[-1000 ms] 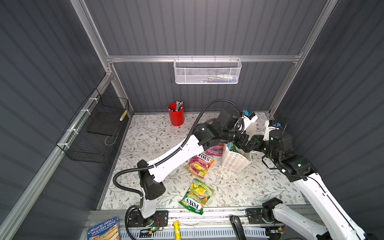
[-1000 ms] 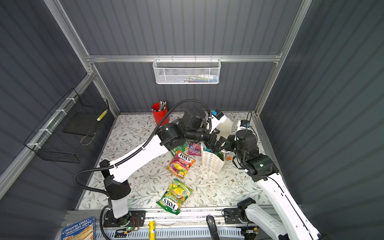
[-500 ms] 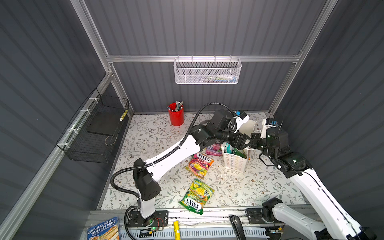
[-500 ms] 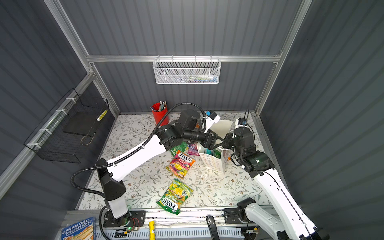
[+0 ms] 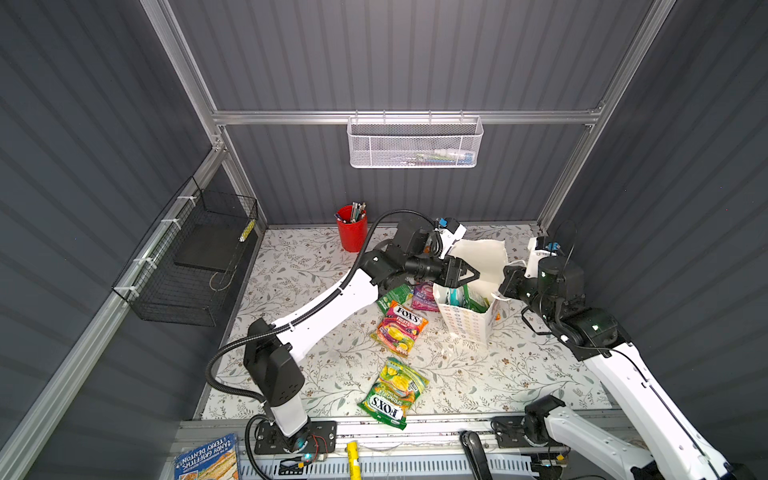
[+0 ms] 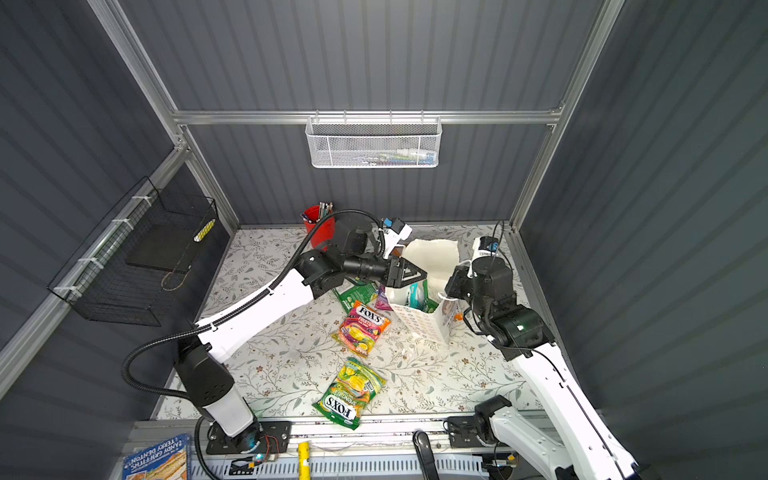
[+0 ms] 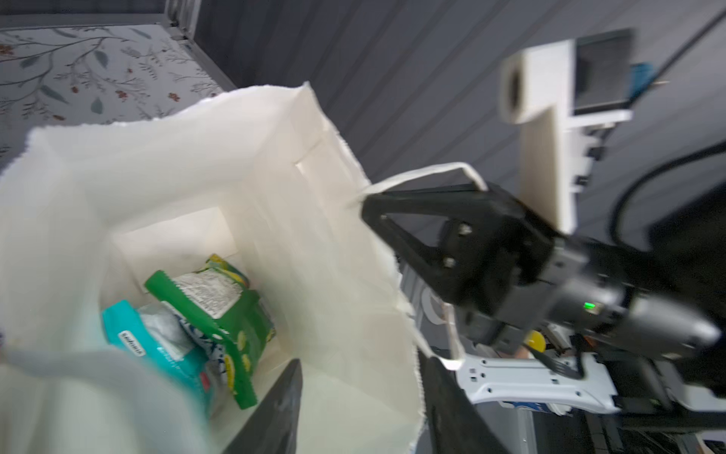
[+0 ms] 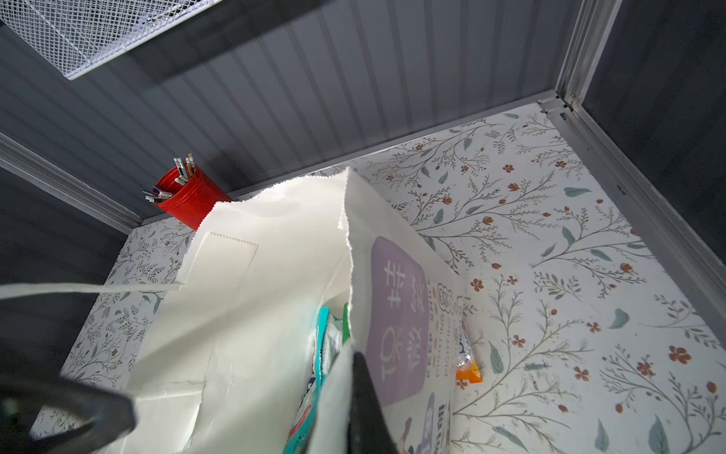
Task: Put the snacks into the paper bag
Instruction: 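Raise the left gripper out of the bag while right holds the bag edge, then move the left gripper down to the green spring tea candy packet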
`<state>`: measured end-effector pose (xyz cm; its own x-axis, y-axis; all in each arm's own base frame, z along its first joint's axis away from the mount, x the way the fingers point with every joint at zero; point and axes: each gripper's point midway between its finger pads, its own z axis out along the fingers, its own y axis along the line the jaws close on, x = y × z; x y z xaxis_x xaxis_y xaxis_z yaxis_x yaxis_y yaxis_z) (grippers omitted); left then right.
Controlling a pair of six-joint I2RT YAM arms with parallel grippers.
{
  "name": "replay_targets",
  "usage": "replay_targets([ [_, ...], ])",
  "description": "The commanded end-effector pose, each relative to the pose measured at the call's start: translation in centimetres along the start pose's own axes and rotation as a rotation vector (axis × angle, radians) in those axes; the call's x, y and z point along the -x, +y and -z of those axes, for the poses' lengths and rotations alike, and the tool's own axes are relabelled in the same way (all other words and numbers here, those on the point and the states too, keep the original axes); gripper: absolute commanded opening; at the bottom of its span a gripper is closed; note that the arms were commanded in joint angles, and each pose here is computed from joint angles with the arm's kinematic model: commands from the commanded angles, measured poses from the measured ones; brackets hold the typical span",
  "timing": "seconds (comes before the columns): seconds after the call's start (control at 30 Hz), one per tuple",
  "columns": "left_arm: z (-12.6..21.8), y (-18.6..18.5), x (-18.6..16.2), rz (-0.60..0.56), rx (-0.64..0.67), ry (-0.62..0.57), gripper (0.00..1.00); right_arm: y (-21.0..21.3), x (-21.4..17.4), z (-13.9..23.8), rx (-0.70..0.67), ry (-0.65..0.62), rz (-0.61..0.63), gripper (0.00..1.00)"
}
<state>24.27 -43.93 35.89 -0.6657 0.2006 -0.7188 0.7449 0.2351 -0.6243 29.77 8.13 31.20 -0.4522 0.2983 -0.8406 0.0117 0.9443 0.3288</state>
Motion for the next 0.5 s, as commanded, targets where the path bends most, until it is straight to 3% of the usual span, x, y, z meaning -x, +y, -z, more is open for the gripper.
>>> replay_targets([
  [0.0,3.0,-5.4,2.3,-0.064,-0.141,-0.079,0.52,0.2,0.1,0.0,0.011,-0.005,-0.001,0.00],
  [0.2,4.3,-6.7,2.0,-0.091,-0.167,-0.092,0.52,0.2,0.0,0.1,0.013,-0.005,-0.001,0.00],
  [0.27,5.2,-5.3,2.2,-0.094,-0.048,-0.118,0.54,0.1,-0.1,0.1,0.013,-0.004,-0.001,0.00],
  [0.33,6.3,-3.3,2.1,-0.096,0.095,-0.145,0.64,0.1,-0.1,0.1,0.011,-0.003,-0.001,0.00],
  [0.4,7.9,-0.5,1.7,-0.064,0.277,-0.168,0.81,0.0,-0.3,0.0,0.008,0.000,-0.002,0.00],
  [0.47,8.9,-0.1,0.9,-0.068,0.314,-0.175,0.99,-0.1,-0.5,0.0,0.006,0.002,0.000,0.00],
])
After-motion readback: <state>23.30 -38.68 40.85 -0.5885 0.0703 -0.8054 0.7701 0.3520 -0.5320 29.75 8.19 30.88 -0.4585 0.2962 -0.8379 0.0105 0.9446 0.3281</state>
